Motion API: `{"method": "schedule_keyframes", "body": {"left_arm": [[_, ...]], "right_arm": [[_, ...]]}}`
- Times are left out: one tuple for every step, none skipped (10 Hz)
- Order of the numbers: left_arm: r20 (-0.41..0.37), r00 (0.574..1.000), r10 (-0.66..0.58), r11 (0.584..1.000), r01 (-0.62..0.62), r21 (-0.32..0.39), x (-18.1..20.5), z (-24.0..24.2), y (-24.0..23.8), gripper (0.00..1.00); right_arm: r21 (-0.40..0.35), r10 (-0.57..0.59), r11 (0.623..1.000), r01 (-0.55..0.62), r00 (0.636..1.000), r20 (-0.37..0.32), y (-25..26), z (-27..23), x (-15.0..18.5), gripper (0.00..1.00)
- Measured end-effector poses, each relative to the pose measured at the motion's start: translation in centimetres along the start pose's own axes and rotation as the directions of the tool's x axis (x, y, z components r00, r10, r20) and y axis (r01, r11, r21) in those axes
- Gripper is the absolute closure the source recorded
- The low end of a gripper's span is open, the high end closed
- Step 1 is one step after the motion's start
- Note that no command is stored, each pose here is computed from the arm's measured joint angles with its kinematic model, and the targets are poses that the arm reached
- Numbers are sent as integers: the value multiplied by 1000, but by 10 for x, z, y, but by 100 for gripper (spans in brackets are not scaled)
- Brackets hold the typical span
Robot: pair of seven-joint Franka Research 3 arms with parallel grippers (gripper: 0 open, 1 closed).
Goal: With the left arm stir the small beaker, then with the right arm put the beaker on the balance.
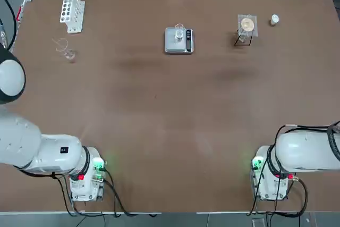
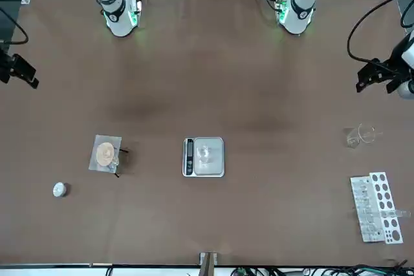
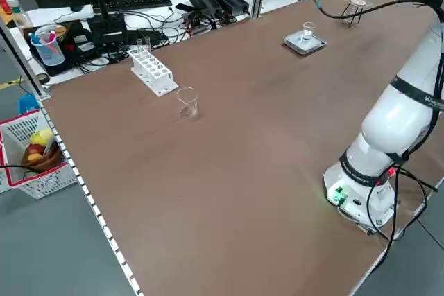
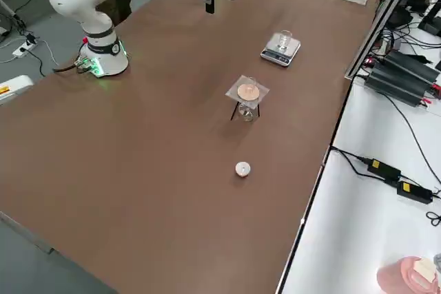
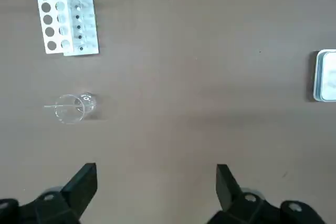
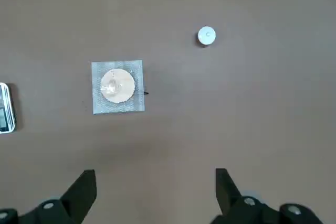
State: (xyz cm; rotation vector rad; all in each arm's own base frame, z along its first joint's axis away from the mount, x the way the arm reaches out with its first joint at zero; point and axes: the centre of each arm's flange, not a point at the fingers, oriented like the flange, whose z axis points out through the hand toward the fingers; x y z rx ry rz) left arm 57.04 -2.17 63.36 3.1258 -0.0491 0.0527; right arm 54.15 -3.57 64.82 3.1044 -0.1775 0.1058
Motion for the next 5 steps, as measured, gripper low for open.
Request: {"method": "schedule_keyframes", "body": {"left_arm": [[0,1000,0,1000,0,0,0,0,0,0],[0,1000,0,1000,0,0,0,0,0,0],[0,1000,0,1000,0,0,0,0,0,0],[0,1000,0,1000,0,0,0,0,0,0],[0,1000,0,1000,0,0,0,0,0,0]], "right_arm": [[0,-17,1000,17,1000,3,0,-1,-1,0],[0,-26,1000,26,1000,4,-1,-1,-1,0],[0,-29,1000,29,1000,5,-1,0,-2,0],[0,-32,1000,32,999,5,-3,0,-2,0],[1,-33,999,33,999,5,-4,0,-2,0]]}}
